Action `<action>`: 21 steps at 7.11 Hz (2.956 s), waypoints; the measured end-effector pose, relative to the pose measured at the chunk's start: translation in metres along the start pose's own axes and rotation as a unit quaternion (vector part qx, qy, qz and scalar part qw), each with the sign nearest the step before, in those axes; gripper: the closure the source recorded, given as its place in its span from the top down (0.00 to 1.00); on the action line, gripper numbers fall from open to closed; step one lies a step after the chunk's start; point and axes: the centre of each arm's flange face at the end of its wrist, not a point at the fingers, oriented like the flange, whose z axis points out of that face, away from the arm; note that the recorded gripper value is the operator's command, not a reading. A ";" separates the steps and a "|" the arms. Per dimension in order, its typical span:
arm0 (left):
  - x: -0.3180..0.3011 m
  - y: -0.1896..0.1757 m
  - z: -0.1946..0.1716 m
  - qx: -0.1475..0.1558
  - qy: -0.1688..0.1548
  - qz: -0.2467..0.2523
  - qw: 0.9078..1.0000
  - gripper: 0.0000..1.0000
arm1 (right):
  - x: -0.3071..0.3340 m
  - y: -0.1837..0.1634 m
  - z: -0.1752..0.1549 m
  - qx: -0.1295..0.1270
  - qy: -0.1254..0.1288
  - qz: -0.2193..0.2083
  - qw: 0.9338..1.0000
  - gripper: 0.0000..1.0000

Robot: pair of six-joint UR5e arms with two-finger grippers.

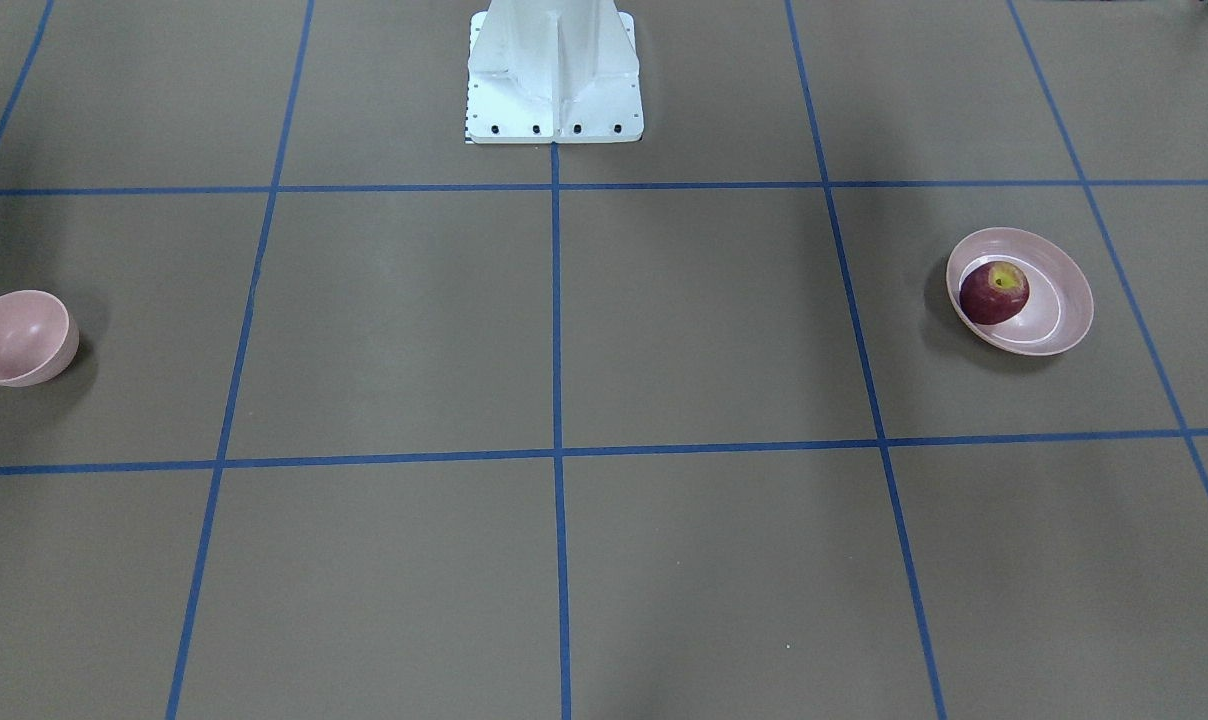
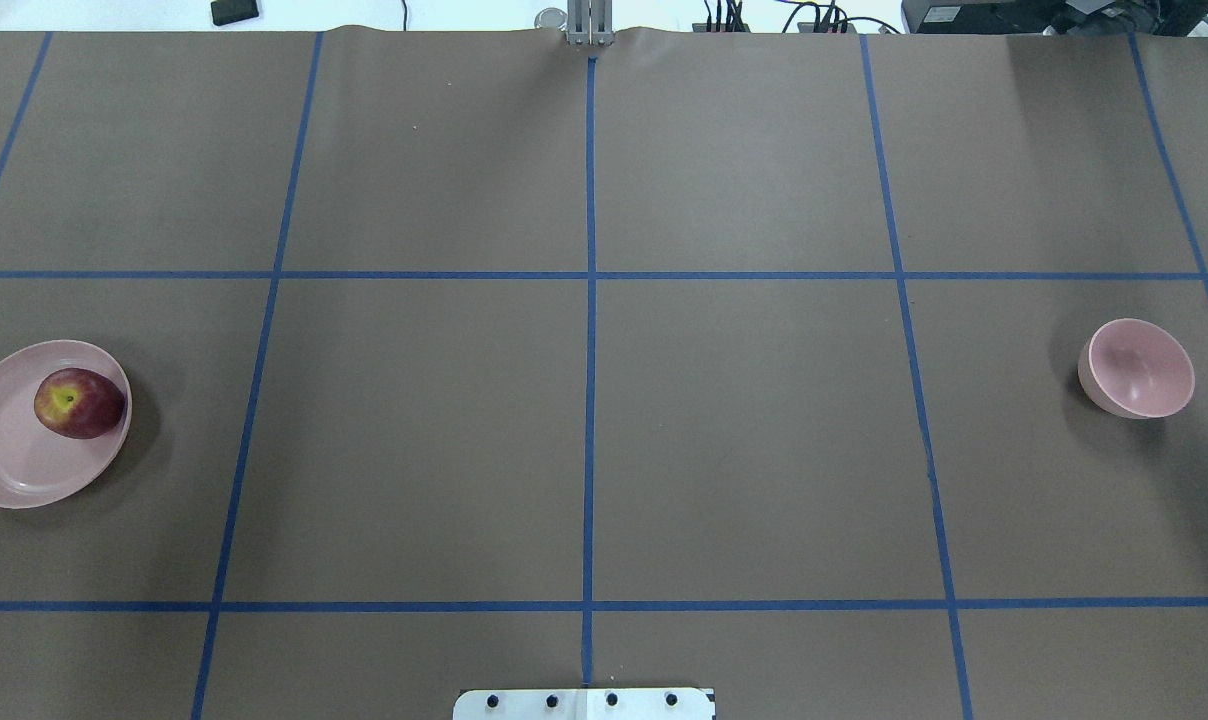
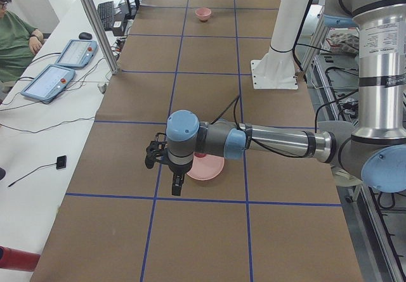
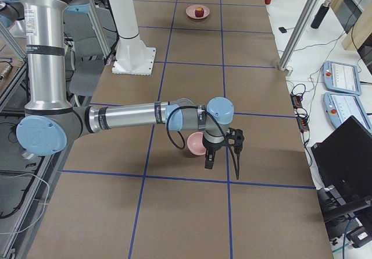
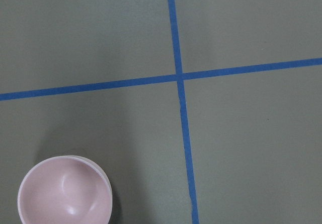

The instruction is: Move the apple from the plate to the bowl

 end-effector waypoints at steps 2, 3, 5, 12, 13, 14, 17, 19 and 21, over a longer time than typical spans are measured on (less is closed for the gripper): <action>0.000 -0.001 0.001 -0.001 0.001 -0.008 1.000 0.99 | -0.040 -0.001 0.032 -0.028 -0.041 -0.047 0.998 1.00; 0.001 -0.002 0.001 -0.001 0.001 -0.008 1.000 0.99 | -0.055 0.001 0.049 -0.045 -0.048 -0.066 0.996 1.00; 0.001 -0.002 0.001 0.000 0.001 -0.007 1.000 0.99 | -0.053 0.003 0.082 -0.072 -0.048 -0.078 0.993 1.00; 0.006 -0.004 -0.005 0.007 0.003 -0.002 1.000 0.99 | -0.043 0.008 0.165 -0.096 -0.055 -0.130 0.985 0.00; 0.007 -0.004 -0.005 0.008 0.003 -0.001 1.000 0.99 | -0.045 0.008 0.165 -0.091 -0.058 -0.137 0.985 0.00; 0.008 -0.004 -0.006 0.010 0.003 0.001 1.000 0.99 | -0.048 0.009 0.164 -0.088 -0.067 -0.142 0.984 0.00; 0.012 -0.005 -0.006 0.026 0.008 0.019 0.999 0.99 | -0.059 0.003 0.137 -0.078 -0.121 -0.119 0.982 0.00; 0.038 -0.010 0.006 0.024 0.028 0.018 0.999 0.98 | -0.084 -0.022 0.082 -0.053 -0.173 -0.065 0.981 0.00; 0.093 -0.013 0.036 0.010 0.047 -0.008 0.999 0.98 | -0.124 -0.043 0.035 -0.039 -0.195 -0.007 0.980 0.00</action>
